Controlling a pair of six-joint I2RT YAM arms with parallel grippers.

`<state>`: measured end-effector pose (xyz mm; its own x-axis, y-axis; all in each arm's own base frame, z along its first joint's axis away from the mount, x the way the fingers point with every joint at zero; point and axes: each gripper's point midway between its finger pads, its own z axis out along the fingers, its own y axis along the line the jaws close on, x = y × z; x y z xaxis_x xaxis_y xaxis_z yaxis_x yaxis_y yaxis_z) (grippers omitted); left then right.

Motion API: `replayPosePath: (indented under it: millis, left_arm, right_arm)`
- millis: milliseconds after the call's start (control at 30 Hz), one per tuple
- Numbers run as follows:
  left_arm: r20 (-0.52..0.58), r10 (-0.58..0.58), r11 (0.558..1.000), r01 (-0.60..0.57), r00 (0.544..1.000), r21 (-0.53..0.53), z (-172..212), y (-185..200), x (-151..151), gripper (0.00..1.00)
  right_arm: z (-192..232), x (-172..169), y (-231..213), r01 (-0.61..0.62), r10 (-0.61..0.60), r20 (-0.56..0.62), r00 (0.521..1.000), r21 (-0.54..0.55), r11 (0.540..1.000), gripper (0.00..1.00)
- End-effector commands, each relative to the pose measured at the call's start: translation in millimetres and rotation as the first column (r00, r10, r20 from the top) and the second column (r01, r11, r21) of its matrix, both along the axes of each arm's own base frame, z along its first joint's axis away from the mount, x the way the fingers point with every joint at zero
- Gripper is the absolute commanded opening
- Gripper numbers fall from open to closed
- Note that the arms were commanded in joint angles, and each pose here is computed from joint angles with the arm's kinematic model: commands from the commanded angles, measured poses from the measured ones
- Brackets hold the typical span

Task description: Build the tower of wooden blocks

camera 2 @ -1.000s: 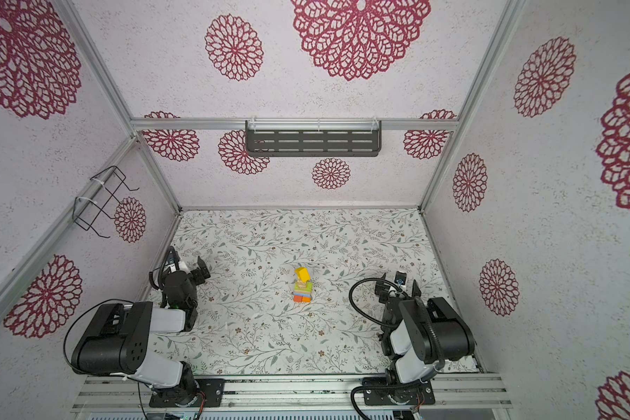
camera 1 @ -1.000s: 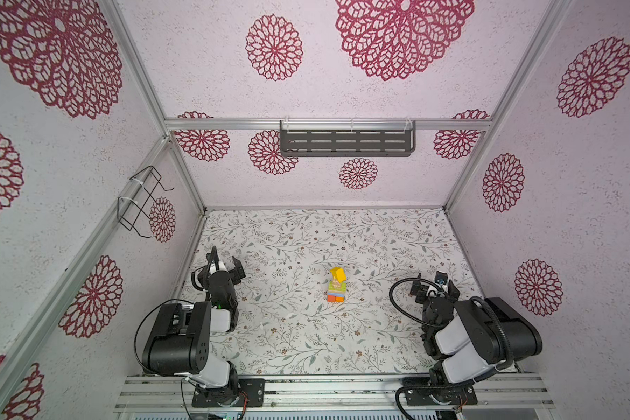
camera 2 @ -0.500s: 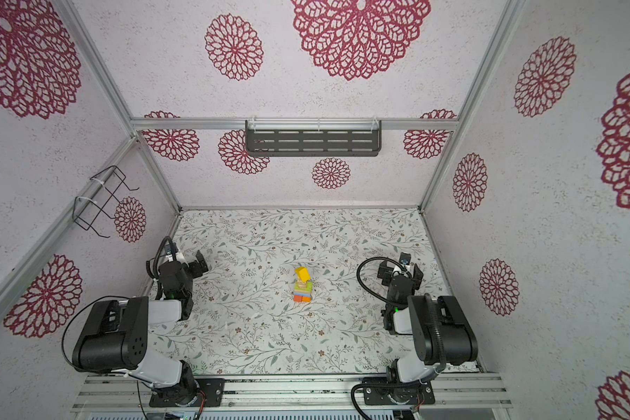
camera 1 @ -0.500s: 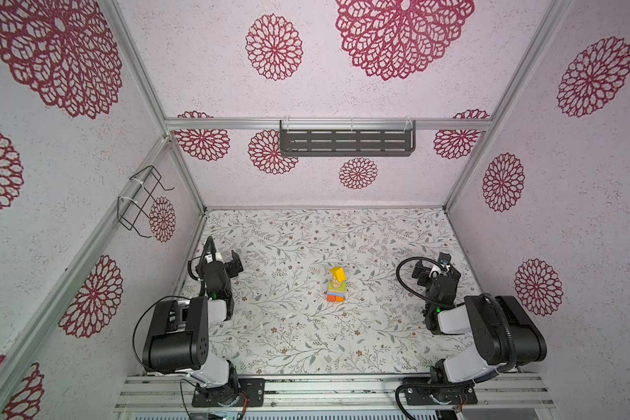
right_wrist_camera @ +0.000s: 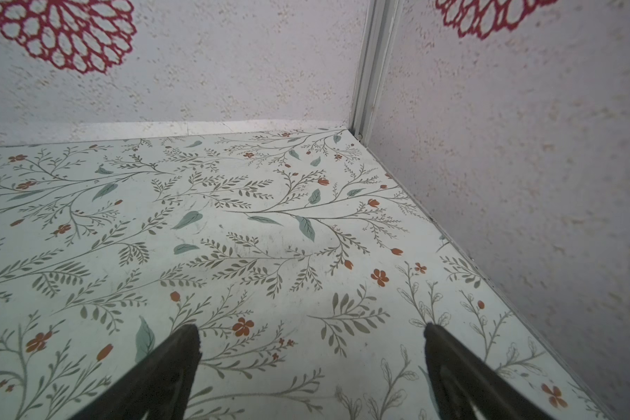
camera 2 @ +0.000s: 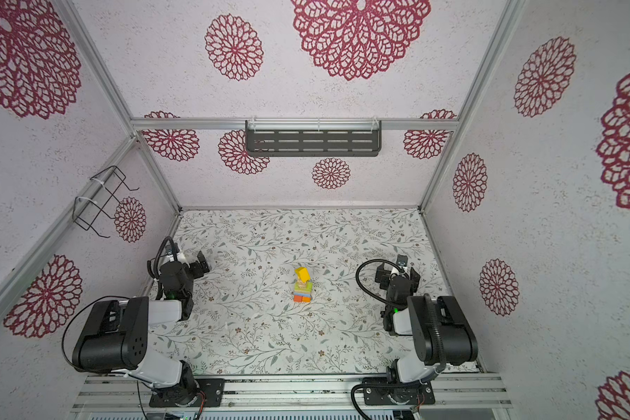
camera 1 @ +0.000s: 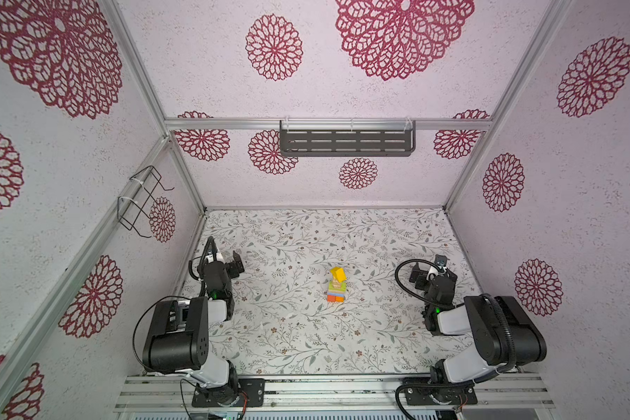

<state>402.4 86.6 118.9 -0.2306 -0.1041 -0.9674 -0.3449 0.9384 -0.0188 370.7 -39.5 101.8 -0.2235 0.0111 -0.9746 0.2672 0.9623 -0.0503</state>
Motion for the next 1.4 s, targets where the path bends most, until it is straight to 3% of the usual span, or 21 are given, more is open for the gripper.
replayPosePath:
  millis: [0, 800, 967, 1367]
  left_arm:
    - [-0.002, -0.015, 1.0, 0.015, 1.0, 0.008, 1, -3, -1, 0.97]
    - [-0.001, -0.017, 1.0, 0.017, 1.0, 0.0, 0, -2, -1, 0.97]
    - [0.006, -0.146, 0.988, 0.146, 0.989, -0.049, -1, -13, 3, 0.97]
    - [0.006, -0.144, 0.989, 0.144, 0.99, -0.044, 0, -14, 3, 0.97]
  right_arm:
    - [13, 2, 3, -0.012, 0.011, 0.05, 0.999, 0.024, 1.0, 0.99]
    - [13, 2, 3, -0.011, 0.01, 0.05, 0.999, 0.024, 1.0, 0.99]
    - [13, 2, 3, -0.012, 0.011, 0.049, 0.999, 0.024, 1.0, 0.99]
    - [12, 2, 3, -0.012, 0.01, 0.048, 0.999, 0.023, 1.0, 0.99]
